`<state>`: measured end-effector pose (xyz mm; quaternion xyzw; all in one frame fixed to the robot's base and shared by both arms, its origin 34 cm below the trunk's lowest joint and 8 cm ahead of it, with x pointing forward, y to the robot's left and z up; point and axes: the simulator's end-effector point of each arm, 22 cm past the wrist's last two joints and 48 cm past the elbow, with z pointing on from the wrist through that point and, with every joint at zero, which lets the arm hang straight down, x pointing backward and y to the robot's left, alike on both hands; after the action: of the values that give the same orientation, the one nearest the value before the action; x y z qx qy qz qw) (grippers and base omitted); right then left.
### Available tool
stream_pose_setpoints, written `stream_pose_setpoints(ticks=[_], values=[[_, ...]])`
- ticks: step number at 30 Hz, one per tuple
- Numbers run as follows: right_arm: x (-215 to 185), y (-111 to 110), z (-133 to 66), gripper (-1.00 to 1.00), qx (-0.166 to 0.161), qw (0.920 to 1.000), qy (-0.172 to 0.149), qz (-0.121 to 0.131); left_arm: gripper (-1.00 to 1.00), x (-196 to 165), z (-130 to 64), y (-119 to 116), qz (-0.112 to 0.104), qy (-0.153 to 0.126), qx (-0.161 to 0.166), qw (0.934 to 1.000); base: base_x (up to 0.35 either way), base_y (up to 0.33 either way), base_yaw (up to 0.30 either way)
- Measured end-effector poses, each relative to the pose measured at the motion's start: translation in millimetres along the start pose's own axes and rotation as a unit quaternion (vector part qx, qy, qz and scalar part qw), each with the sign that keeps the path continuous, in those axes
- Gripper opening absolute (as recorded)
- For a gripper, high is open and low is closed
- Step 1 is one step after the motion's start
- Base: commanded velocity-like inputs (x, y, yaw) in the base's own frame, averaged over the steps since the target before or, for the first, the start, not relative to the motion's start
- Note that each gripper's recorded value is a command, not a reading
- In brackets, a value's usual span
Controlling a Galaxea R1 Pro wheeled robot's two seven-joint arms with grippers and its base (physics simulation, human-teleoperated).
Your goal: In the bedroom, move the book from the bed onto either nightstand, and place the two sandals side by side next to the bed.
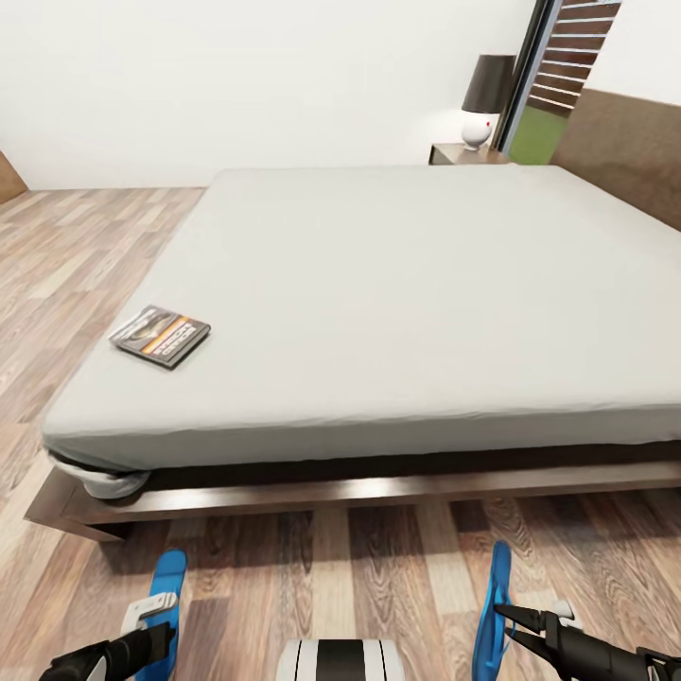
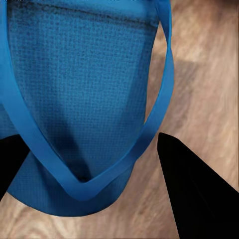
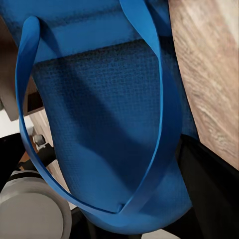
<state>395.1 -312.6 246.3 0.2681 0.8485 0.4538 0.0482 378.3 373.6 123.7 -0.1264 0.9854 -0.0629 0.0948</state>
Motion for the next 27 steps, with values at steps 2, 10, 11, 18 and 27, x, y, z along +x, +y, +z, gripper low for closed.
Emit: stream_pose_setpoints(ticks=[2, 10, 11, 18, 27], values=[[0, 0, 0.0, -1.00, 0.000, 1.0000, 0.000, 0.000, -1.00, 0, 0.0, 0, 0.000, -0.001, 0.001, 1.0000, 0.029, 0.004, 0.000], [1, -3, 1.1, -1.00, 0.002, 1.0000, 0.002, 0.003, -1.00, 4, 1.9, 1, -0.001, 0.004, -0.001, 1.0000, 0.004, 0.001, 0.000], [2, -5, 1.5, -1.00, 0.003, 1.0000, 0.003, 0.005, -1.00, 5, 2.9, 2, -0.001, 0.006, -0.001, 1.0000, 0.000, 0.000, 0.000], [7, -15, 4.6, -1.00, 0.010, 0.9998, 0.009, 0.015, -1.00, 18, 9.6, 5, -0.002, 0.020, -0.006, 0.9998, 0.000, 0.000, 0.000], [13, -28, 7.5, -1.00, 0.019, 0.9992, 0.017, 0.031, -1.00, 33, 17.3, 10, -0.004, 0.038, -0.010, 0.9992, 0.000, 0.000, 0.000]])
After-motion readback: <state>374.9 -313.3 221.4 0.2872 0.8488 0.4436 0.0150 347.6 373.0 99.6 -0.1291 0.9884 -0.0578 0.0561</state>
